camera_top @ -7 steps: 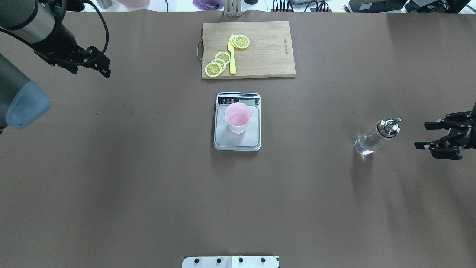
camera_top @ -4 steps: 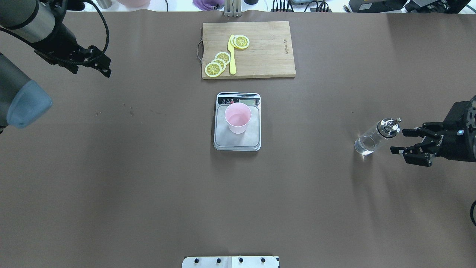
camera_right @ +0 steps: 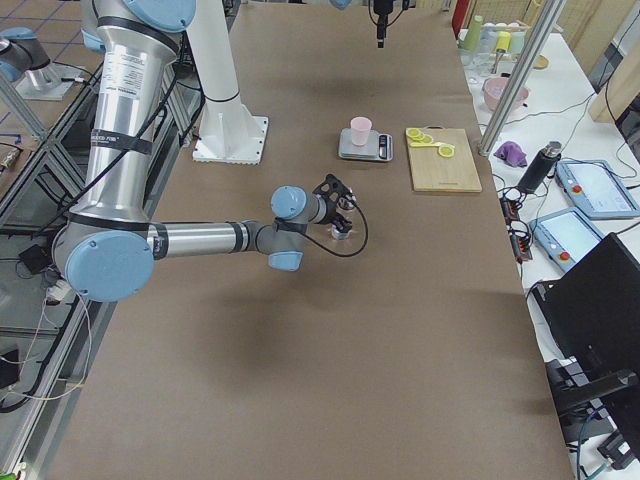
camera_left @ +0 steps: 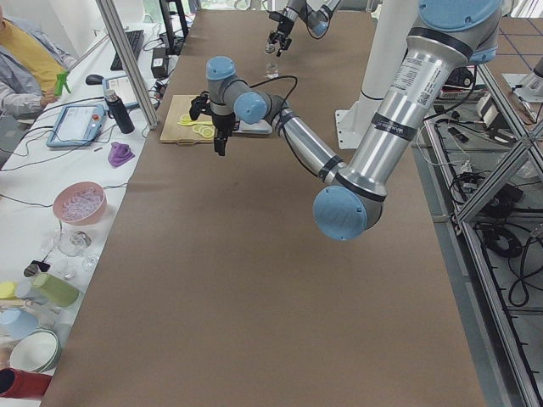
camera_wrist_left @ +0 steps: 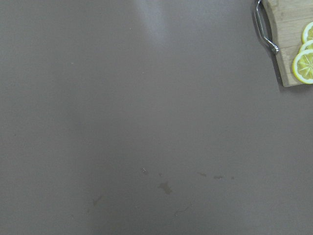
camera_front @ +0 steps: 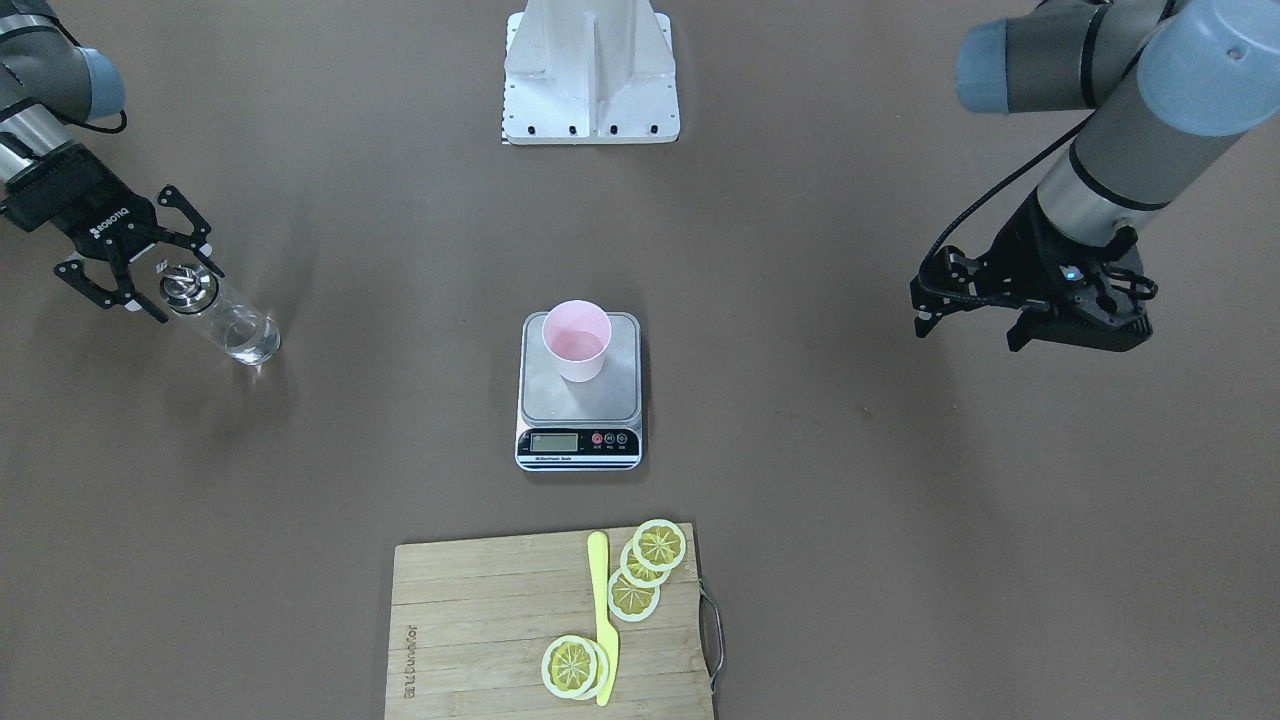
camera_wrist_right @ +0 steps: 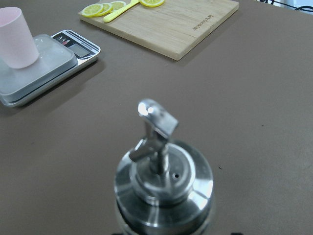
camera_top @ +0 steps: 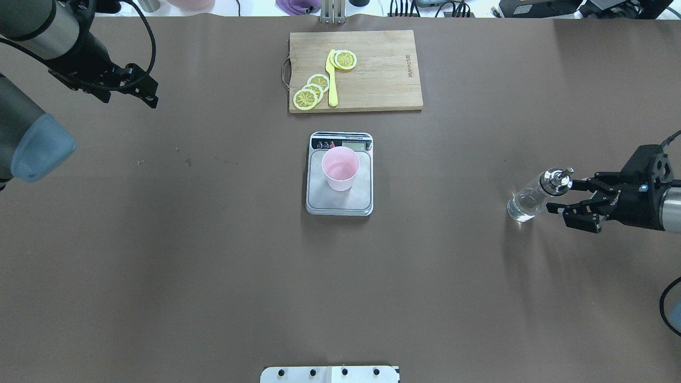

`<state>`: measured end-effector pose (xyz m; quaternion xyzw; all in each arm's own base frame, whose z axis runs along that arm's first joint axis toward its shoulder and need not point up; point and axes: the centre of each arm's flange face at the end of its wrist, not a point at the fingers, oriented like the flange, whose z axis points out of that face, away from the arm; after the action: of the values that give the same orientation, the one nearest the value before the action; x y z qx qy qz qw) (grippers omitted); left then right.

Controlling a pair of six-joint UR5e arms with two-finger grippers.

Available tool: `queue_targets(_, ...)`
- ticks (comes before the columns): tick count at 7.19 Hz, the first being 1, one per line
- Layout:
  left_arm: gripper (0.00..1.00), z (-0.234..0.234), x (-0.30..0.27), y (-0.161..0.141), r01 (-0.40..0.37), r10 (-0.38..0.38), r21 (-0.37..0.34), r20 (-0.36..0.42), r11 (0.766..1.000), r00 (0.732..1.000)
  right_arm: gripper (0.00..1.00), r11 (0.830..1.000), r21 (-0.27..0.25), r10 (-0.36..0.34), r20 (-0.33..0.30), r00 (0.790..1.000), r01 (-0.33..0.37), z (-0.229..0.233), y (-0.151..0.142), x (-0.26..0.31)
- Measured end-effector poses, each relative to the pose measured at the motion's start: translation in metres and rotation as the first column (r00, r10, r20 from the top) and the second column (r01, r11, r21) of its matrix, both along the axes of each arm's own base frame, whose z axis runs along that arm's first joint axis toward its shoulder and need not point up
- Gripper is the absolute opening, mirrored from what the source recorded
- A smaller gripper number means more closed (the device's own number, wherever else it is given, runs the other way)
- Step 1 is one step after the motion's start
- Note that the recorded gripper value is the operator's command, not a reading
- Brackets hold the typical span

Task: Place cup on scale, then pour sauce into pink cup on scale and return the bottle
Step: 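Reach the right gripper to the glass sauce bottle and grasp it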

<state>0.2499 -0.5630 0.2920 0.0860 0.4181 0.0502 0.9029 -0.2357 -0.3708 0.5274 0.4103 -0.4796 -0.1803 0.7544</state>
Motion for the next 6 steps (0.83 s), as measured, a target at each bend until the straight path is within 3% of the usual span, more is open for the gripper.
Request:
queue_targets(4, 0.98, -0.001, 0.001, 0.0, 0.006, -0.006, -0.001, 0.001, 1.0, 1.0, 0.8, 1.0, -0.017, -0.009, 0.035, 0.999, 0.01, -0.009, -0.002, -0.033)
queue_targets(6, 0.98, -0.002, 0.001, 0.0, 0.007, -0.007, -0.001, 0.001, 1.0, 1.0, 0.75, 1.0, -0.01, 0.001, 0.034, 0.999, -0.001, -0.006, -0.006, -0.045)
